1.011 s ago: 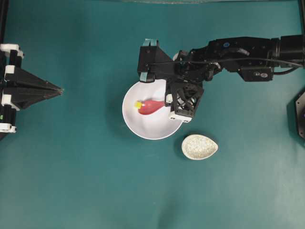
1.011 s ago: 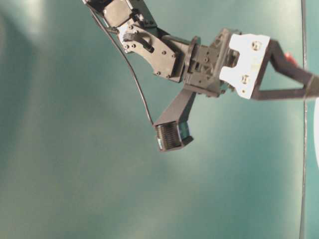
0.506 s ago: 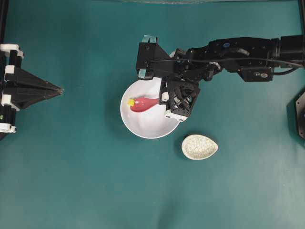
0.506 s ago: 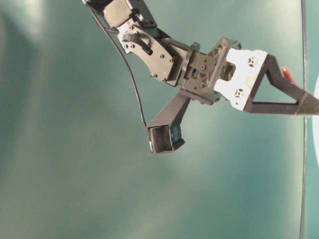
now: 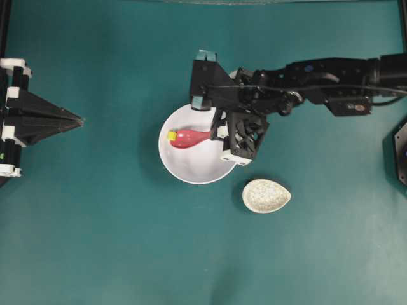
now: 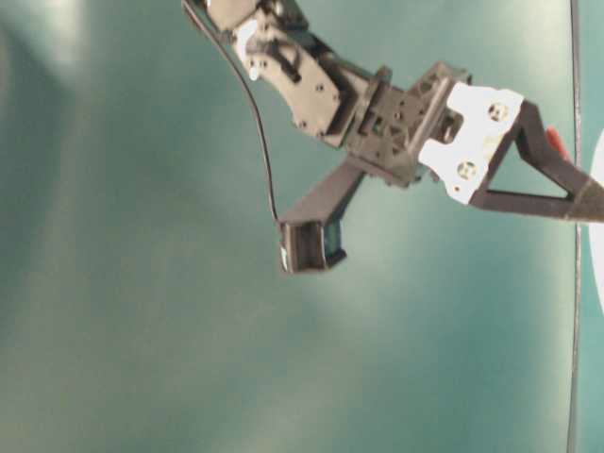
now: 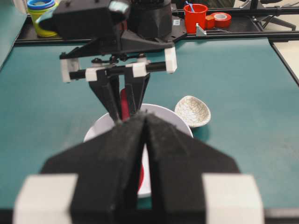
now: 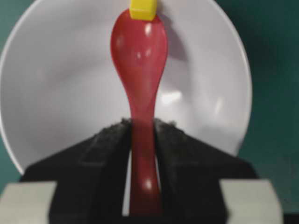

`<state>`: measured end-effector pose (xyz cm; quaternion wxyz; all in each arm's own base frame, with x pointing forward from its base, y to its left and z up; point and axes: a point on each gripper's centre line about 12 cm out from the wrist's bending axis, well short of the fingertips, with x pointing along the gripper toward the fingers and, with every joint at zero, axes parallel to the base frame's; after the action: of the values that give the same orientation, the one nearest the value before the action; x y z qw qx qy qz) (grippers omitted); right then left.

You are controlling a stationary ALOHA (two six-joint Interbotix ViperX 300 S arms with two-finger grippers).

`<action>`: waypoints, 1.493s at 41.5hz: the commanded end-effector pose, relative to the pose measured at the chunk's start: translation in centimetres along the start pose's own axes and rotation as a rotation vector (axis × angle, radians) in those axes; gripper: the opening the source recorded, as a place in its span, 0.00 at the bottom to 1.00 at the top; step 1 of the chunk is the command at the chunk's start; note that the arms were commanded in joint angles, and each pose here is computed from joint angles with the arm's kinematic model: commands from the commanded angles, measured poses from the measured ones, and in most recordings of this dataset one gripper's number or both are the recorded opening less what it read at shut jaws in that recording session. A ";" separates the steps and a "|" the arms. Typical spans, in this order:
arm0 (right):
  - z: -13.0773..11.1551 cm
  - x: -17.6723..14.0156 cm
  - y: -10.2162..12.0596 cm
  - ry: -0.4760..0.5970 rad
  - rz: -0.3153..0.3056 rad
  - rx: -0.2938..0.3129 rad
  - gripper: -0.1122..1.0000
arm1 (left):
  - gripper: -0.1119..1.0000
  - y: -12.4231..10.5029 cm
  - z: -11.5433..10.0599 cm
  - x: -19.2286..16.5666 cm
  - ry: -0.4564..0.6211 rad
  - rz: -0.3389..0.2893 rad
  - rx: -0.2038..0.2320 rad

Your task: Scoop the yellow hexagonal prism block from the bowl with a spoon using the right arm.

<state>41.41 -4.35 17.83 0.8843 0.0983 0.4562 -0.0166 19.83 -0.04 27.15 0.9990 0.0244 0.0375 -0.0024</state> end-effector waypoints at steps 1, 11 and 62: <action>0.7 -1.5 0.5 -0.089 -0.005 -0.009 0.30 | 0.10 0.1 0.6 0.2 -0.020 0.002 0.000; -1.0 -1.4 0.4 -0.185 -0.037 -0.005 0.30 | 0.10 0.0 0.5 0.2 -0.017 0.001 0.000; -1.7 -14.5 2.9 -0.585 -0.008 -0.055 0.30 | 0.10 0.1 0.5 0.2 -0.024 0.002 0.000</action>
<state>32.40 -2.23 27.44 0.9758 0.0668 0.2047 -0.0387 19.87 -0.04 27.31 0.9992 0.0236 0.0306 -0.0022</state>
